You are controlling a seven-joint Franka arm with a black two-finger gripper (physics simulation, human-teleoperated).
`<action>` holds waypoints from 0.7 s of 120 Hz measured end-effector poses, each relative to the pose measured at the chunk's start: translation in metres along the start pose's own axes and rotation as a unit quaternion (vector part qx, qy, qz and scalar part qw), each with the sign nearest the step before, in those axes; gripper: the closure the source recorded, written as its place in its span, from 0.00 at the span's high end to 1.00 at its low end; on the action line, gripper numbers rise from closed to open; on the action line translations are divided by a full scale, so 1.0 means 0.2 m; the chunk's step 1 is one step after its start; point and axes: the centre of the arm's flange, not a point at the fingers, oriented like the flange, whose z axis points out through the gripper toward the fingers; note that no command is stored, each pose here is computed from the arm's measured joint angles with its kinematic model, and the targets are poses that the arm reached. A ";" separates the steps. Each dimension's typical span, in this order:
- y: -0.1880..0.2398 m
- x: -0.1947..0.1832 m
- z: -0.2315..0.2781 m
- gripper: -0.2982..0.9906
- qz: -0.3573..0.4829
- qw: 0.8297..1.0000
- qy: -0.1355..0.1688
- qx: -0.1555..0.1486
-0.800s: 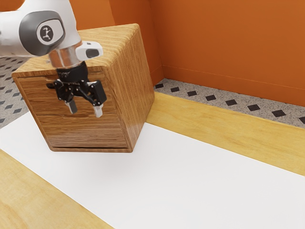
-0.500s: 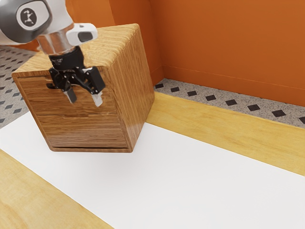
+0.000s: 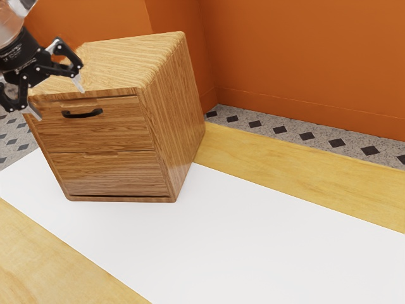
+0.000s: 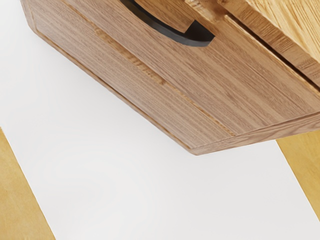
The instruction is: Pull the drawer handle with one arm to open the drawer
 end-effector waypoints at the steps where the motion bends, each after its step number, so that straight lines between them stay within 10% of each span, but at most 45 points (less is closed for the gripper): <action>1: -0.03 0.01 0.02 0.77 -0.009 1.000 0.000 0.001; 84: -0.23 0.04 0.40 0.77 -0.313 0.941 0.083 -0.100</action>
